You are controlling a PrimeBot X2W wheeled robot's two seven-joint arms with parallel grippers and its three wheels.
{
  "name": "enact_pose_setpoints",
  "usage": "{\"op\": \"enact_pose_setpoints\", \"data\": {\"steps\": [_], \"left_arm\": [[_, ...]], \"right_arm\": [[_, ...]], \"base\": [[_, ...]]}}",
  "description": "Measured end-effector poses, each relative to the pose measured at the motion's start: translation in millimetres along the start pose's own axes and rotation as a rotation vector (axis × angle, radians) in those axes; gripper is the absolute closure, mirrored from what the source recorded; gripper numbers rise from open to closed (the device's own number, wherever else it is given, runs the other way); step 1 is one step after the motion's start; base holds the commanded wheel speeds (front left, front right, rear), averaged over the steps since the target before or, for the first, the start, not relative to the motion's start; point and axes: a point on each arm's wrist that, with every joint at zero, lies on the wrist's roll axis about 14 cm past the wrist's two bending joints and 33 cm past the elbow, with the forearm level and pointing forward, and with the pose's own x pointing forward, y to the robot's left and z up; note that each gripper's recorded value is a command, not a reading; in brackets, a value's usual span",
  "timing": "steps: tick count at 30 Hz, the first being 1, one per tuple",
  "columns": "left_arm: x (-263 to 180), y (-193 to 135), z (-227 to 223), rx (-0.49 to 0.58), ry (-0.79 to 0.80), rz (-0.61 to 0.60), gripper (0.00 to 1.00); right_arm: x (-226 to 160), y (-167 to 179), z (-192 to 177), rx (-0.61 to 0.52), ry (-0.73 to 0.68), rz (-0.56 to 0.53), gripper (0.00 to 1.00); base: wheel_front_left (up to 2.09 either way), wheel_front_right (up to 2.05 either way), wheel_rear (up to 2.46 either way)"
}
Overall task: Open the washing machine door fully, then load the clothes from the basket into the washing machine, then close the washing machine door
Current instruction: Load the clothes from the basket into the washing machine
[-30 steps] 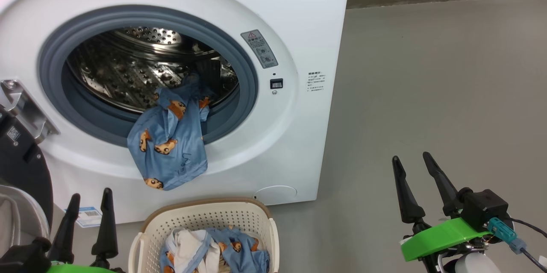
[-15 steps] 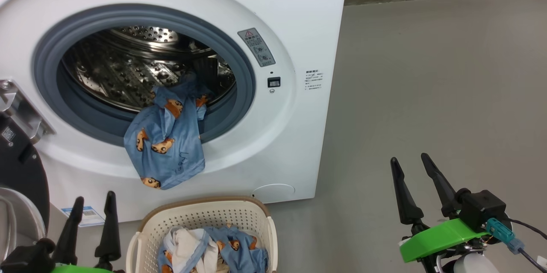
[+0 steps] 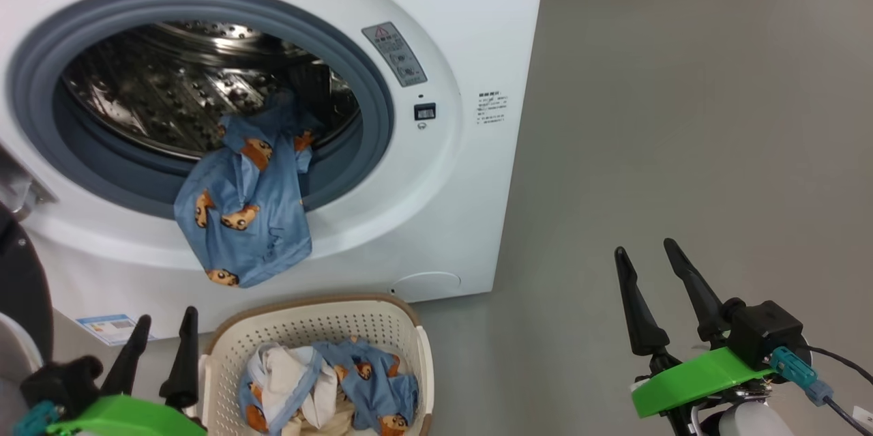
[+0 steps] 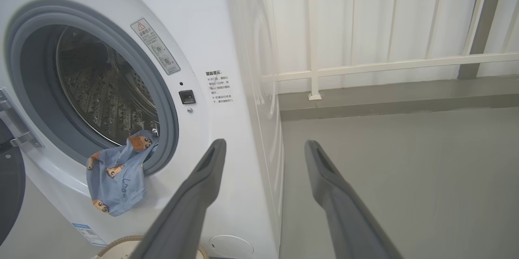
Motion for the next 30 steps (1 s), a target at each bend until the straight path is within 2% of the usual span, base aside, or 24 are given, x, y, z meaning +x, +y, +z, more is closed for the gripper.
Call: {"op": "enact_pose_setpoints", "data": {"steps": [9,21,30], "left_arm": [[35,5,-39,0.041,0.176,-0.018,0.00],[88,23,-71,0.087,0.303,-0.036,0.00],[135,38,-93,0.055,0.359,-0.018,0.00]], "right_arm": [[6,-5,-11,0.003,0.027,-0.012,0.00],[17,-17,-26,0.000,0.057,-0.039,0.00],[22,-30,-43,-0.023,0.100,-0.069,0.00]], "base": [[0.00,0.00,0.00],[0.00,0.00,0.00],[0.00,0.00,0.00]]}}
